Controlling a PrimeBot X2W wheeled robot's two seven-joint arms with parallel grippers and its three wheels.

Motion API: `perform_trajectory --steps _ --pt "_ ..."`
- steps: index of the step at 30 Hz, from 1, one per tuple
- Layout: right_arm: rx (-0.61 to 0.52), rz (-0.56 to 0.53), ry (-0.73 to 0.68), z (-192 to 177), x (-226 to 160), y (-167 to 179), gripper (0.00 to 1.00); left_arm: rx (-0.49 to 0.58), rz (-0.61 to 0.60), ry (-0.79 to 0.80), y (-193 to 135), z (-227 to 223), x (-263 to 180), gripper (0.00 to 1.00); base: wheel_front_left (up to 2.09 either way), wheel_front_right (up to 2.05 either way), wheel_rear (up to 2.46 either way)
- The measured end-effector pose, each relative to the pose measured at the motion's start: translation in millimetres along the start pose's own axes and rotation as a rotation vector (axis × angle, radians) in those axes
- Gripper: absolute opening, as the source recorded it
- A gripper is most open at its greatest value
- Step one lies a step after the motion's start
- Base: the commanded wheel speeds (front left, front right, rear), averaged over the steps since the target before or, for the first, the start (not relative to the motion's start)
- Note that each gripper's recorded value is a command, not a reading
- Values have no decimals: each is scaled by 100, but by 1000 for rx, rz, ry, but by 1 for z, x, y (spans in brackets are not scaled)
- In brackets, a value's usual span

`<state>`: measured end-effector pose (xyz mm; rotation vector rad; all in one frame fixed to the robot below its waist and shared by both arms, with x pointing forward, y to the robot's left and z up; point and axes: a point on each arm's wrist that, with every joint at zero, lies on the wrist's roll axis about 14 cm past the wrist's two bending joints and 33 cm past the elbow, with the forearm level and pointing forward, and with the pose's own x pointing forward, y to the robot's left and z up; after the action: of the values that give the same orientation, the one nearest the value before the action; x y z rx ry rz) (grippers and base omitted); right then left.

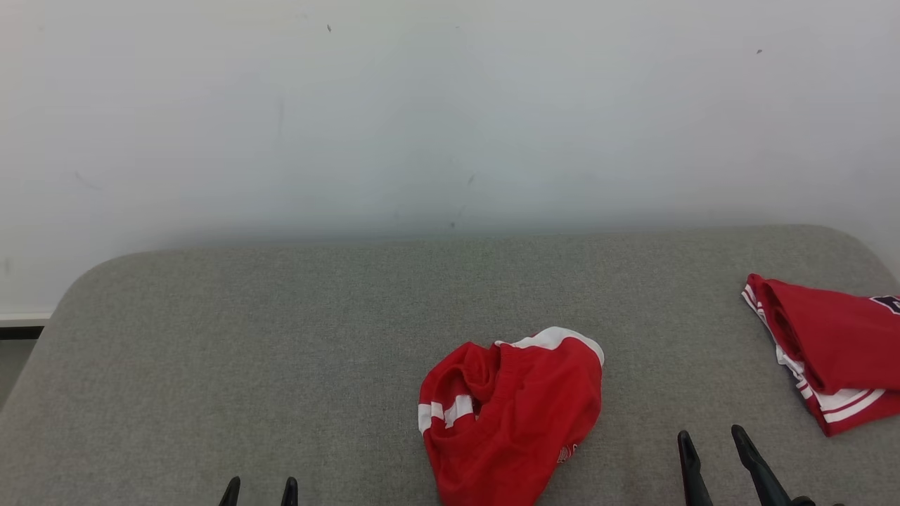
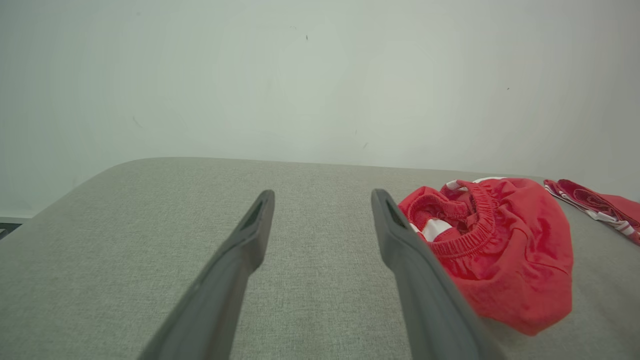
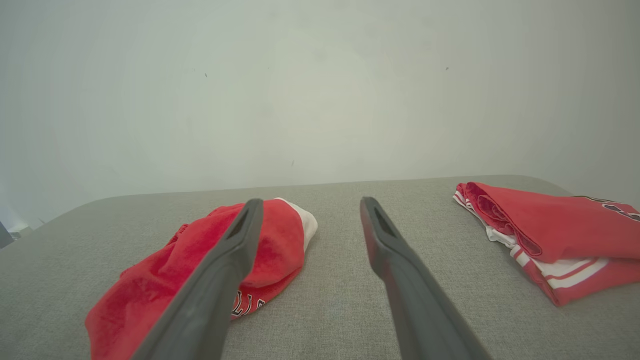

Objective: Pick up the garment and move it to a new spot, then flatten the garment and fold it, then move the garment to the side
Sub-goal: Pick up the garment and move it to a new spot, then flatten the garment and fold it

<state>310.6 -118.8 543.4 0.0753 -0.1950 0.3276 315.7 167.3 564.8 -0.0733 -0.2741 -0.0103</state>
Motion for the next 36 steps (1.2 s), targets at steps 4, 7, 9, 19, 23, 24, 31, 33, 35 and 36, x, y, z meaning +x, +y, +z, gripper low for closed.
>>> perform_trajectory --steps 4,7,9,19,23,24,31,33,35,36 --pt "0 2 4 -1 0 0 100 -2 -4 7 -2 -2 0 100 0 0 0" --pt "1 2 8 -2 0 0 100 -4 -12 10 -4 -3 1 100 0 0 0" --pt "1 4 13 -4 1 0 100 -21 -22 13 -7 -4 3 100 0 0 0" --pt "-6 17 31 -9 9 -3 100 -95 -155 3 -49 -8 50 100 0 0 0" --pt "-12 11 44 -13 13 -8 100 -125 -273 13 -87 -11 75 100 0 0 0" --pt "-13 9 49 -15 13 -10 100 -136 -304 23 -98 -13 81 100 0 0 0" --pt "-23 2 58 -20 31 -21 100 -175 -445 88 -154 -17 132 100 0 0 0" --pt "-28 -7 60 -21 36 -27 100 -183 -466 149 -165 -32 141 100 0 0 0" --pt "-31 -13 65 -24 41 -31 100 -186 -498 200 -177 -45 148 100 0 0 0" --pt "-32 -16 69 -26 44 -33 100 -192 -508 222 -183 -50 152 100 0 0 0"
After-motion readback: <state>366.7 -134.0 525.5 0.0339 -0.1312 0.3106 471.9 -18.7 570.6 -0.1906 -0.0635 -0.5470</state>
